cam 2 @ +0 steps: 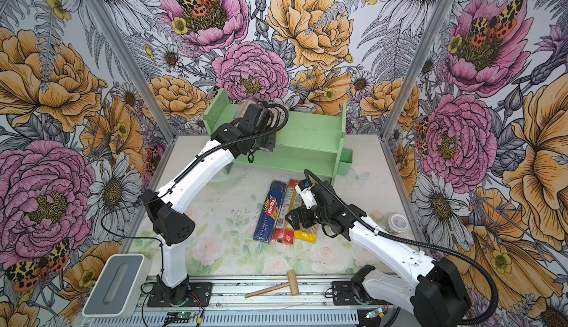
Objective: Place and organize the pasta boxes and bags onto the shelf
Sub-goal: 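Lower the pack onto the upper tier and open the left gripper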
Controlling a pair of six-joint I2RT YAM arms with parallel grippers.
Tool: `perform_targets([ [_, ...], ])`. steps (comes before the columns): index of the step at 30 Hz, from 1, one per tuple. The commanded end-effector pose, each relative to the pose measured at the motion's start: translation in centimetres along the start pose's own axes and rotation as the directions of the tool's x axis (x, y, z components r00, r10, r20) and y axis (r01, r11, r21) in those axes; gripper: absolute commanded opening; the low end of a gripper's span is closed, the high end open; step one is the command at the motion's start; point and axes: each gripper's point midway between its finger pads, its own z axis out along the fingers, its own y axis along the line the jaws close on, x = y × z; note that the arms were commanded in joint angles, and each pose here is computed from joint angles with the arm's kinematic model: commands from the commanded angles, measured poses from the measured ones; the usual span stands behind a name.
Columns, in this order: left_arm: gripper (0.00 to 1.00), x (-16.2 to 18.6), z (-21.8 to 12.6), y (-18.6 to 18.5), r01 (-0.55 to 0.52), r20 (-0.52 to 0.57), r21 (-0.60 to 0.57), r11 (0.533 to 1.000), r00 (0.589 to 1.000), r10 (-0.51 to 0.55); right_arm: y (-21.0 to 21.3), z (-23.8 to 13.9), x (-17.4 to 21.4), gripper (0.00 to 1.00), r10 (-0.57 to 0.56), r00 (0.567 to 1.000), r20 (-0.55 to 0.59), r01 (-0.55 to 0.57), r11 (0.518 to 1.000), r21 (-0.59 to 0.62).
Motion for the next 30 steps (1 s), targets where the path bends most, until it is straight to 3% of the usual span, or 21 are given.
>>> perform_targets([
  [1, 0.44, -2.0, -0.4, 0.0, 0.053, 0.071, 0.027, 0.998, 0.996, -0.055, -0.1, -0.5, -0.6, 1.00, -0.009, 0.999, 0.031, 0.009, 1.000, 0.006],
  [18, 0.61, -2.3, -1.6, 0.2, 0.057, 0.084, 0.037, 0.998, 0.995, -0.059, 0.2, -0.6, -0.7, 0.99, -0.008, 0.999, 0.034, 0.008, 1.000, -0.004],
  [25, 0.79, -2.8, -2.5, 0.4, 0.056, 0.099, 0.036, 0.998, 0.993, -0.060, 0.2, -0.6, -0.9, 0.99, -0.008, 0.999, 0.036, 0.008, 1.000, -0.003],
  [28, 0.95, -2.9, -3.0, 0.5, 0.055, 0.107, 0.037, 0.998, 0.993, -0.058, 0.2, -0.6, -0.9, 1.00, -0.011, 0.999, 0.035, 0.012, 1.000, -0.005],
  [30, 0.99, -3.0, -3.4, 0.5, 0.052, 0.113, 0.035, 0.998, 0.992, -0.056, 0.2, -0.5, -0.9, 0.99, -0.013, 0.999, 0.034, 0.013, 1.000, -0.004],
])
